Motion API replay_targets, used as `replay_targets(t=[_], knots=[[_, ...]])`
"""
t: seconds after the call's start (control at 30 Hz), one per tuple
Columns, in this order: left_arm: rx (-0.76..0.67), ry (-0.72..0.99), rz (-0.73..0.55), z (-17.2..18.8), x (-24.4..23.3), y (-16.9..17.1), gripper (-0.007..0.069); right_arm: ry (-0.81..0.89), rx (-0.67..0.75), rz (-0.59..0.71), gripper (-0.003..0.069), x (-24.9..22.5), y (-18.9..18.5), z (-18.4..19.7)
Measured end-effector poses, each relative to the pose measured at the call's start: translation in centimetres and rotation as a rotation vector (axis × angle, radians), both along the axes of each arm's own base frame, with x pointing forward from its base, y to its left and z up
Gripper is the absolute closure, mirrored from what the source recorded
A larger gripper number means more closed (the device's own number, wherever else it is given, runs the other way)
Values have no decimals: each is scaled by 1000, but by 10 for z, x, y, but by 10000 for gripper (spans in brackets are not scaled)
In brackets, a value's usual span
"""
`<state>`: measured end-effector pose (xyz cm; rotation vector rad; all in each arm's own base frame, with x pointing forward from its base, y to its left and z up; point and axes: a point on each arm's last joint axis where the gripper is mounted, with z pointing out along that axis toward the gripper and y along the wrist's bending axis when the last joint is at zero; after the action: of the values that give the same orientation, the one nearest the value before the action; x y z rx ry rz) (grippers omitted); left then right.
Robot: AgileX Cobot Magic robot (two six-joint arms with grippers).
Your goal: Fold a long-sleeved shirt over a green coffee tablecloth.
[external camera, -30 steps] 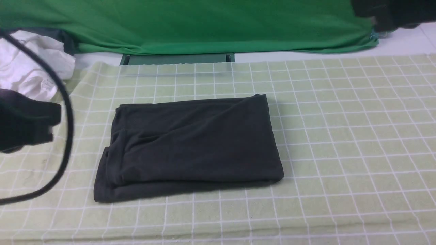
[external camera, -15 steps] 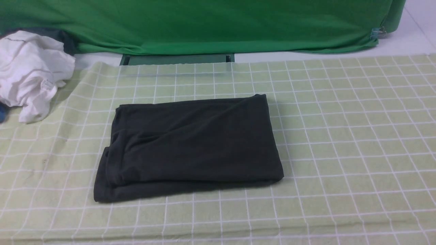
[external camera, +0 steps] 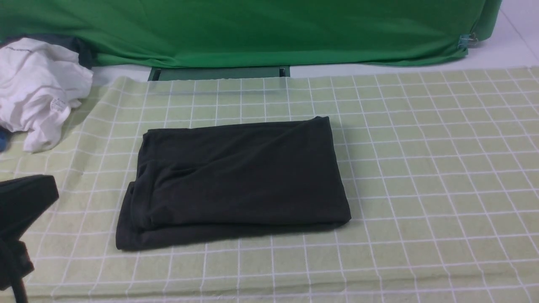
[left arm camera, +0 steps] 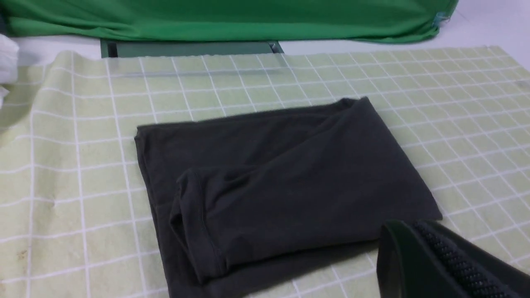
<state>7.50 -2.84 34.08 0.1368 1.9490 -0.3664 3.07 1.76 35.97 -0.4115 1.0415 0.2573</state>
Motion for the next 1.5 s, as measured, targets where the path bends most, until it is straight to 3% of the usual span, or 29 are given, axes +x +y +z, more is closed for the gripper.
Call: replay_targets(t=[0.67, 0.87, 1.03, 1.23, 1.5], knots=[[-14, -53, 20, 5, 2, 1, 613, 1, 0, 0, 445, 0, 0, 0], [73, -98, 37, 6, 4, 5, 613, 2, 0, 0, 429, 0, 0, -1], [145, -263, 139, 1, -2, 14, 613, 2, 0, 0, 423, 0, 0, -1], [167, -446, 187, -54, -15, 21, 613, 3, -1, 0, 421, 0, 0, -1], [212, -415, 270, -117, -19, 27, 613, 3, -1, 0, 421, 0, 0, -1]])
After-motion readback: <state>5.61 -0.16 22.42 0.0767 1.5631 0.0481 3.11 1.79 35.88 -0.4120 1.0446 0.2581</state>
